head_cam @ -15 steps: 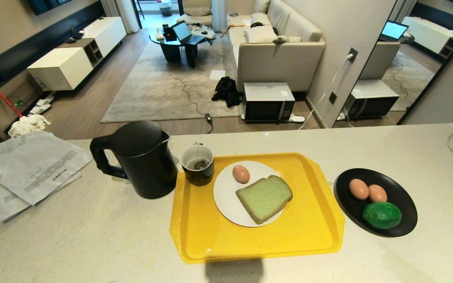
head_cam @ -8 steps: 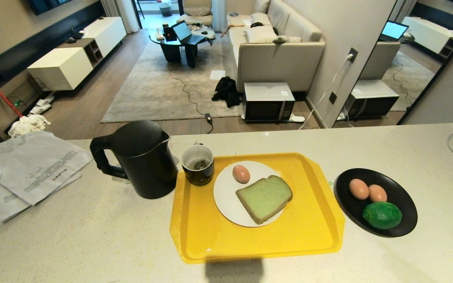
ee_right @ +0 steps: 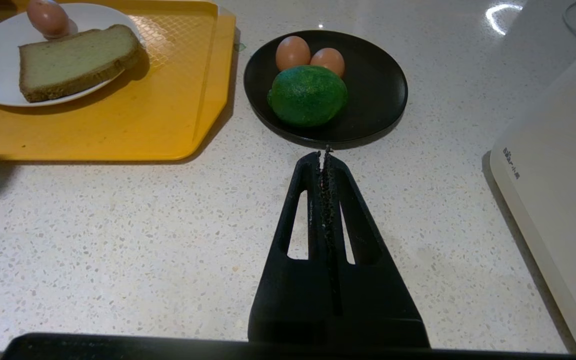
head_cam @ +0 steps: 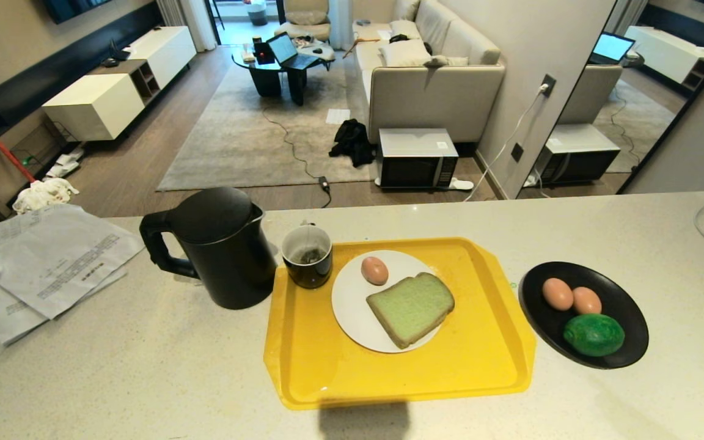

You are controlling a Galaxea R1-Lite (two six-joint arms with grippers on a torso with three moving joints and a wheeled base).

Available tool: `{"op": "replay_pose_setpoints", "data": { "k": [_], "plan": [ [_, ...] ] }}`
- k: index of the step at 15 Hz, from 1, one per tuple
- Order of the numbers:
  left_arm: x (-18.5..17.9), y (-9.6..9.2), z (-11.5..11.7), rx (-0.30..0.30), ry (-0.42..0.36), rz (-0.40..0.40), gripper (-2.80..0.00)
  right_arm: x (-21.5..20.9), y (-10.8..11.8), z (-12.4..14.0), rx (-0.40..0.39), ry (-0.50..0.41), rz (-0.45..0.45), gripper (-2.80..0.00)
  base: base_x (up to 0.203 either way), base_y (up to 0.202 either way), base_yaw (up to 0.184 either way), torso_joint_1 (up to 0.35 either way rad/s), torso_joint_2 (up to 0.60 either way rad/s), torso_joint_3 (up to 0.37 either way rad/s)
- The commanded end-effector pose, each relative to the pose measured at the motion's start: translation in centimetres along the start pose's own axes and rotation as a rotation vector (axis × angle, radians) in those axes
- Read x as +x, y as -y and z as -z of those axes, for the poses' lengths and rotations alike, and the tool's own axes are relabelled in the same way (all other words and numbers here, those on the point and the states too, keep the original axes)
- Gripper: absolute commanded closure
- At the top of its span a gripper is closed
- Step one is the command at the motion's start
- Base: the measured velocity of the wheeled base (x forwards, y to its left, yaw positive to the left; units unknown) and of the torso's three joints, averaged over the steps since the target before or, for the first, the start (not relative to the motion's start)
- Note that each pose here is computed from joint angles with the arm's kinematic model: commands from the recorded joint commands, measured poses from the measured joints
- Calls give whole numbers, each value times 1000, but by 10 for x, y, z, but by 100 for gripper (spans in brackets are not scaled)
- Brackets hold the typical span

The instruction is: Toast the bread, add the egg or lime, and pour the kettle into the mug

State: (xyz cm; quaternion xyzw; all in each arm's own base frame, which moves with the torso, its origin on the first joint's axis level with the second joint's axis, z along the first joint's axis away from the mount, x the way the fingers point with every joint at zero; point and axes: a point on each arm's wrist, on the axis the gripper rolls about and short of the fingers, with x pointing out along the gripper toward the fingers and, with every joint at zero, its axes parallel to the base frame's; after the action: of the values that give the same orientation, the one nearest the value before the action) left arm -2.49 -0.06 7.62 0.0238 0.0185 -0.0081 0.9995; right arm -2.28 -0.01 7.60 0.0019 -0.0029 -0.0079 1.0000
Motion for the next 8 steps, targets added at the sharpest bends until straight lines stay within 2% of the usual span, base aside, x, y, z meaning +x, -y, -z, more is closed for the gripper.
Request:
{"op": "replay_pose_setpoints", "data": {
  "k": [1, 8],
  "plan": [
    [0, 0, 0, -2, -1, -4, 0, 0, 0, 0, -1, 0, 0, 0, 0, 0, 0, 0, 0, 0],
    [-1, 0, 0, 14, -20, 7, 0, 0, 0, 0, 0, 0, 0, 0, 0, 0, 0, 0, 0, 0]
  ]
}}
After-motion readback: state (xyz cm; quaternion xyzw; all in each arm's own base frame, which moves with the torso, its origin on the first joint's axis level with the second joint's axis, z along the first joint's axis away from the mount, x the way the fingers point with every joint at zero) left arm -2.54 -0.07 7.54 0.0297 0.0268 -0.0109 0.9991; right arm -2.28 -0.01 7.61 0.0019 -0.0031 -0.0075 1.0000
